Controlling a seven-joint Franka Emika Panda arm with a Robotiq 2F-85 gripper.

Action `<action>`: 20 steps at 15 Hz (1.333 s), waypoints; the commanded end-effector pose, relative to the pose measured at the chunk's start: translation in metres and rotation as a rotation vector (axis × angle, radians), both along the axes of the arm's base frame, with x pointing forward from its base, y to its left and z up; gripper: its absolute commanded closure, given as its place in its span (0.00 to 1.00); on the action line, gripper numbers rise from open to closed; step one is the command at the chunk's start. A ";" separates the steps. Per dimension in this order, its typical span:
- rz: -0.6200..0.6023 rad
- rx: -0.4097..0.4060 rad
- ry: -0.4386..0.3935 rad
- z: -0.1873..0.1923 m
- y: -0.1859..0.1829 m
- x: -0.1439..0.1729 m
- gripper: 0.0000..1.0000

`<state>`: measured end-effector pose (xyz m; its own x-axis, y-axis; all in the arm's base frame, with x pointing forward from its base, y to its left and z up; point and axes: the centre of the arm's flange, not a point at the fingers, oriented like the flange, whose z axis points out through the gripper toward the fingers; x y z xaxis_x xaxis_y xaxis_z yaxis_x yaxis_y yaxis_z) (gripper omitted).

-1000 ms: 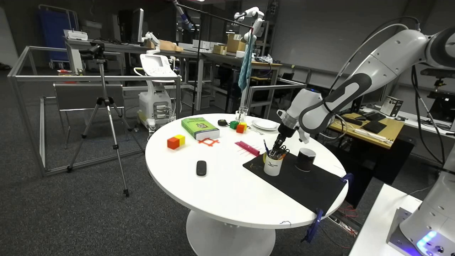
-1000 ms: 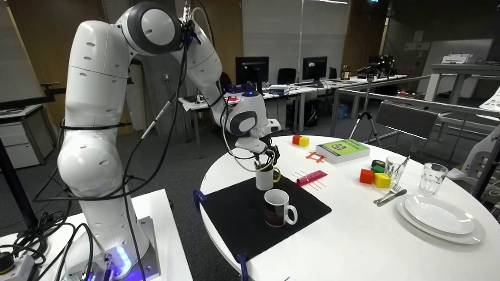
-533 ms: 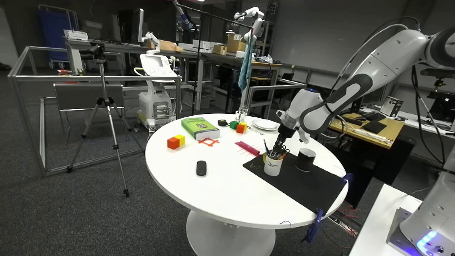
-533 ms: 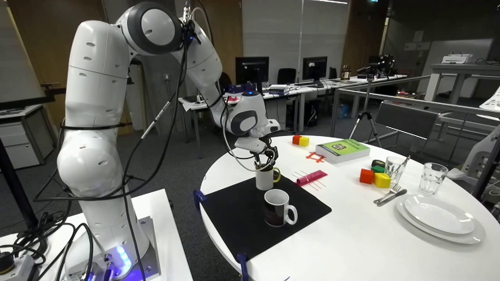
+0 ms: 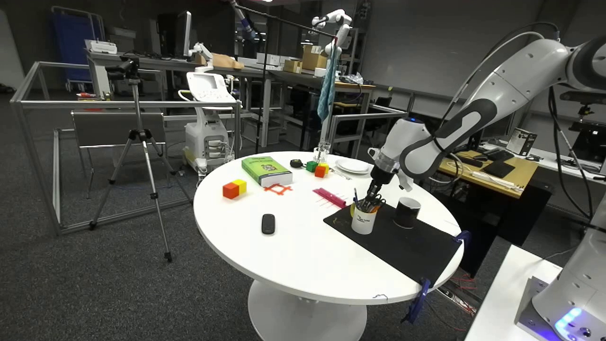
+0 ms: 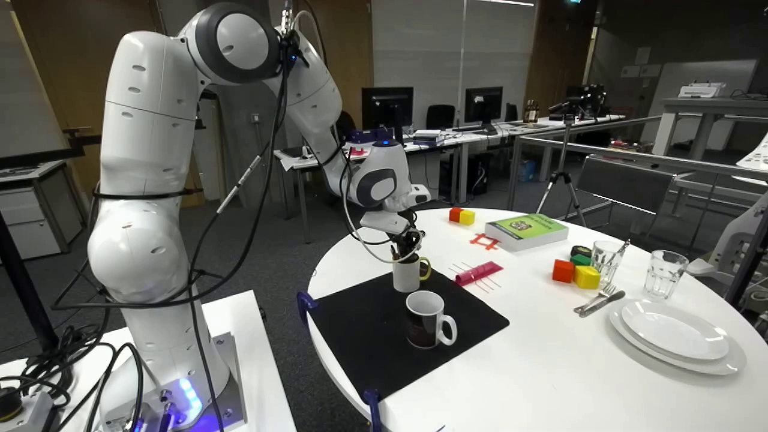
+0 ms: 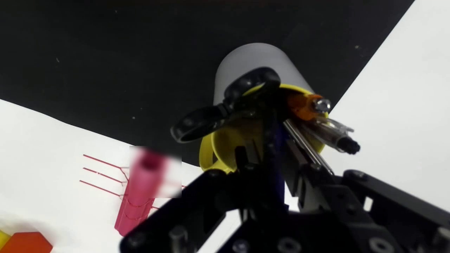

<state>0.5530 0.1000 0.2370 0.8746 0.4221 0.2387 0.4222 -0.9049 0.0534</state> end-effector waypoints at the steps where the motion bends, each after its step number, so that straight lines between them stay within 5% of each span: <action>1: -0.012 -0.018 0.016 0.009 -0.001 0.006 1.00; 9: -0.007 -0.025 0.019 0.014 -0.001 0.007 0.98; 20: 0.008 -0.057 0.014 0.079 -0.014 0.011 0.98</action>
<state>0.5629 0.0952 0.2828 0.8742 0.4424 0.1999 0.4361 -0.8966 0.0771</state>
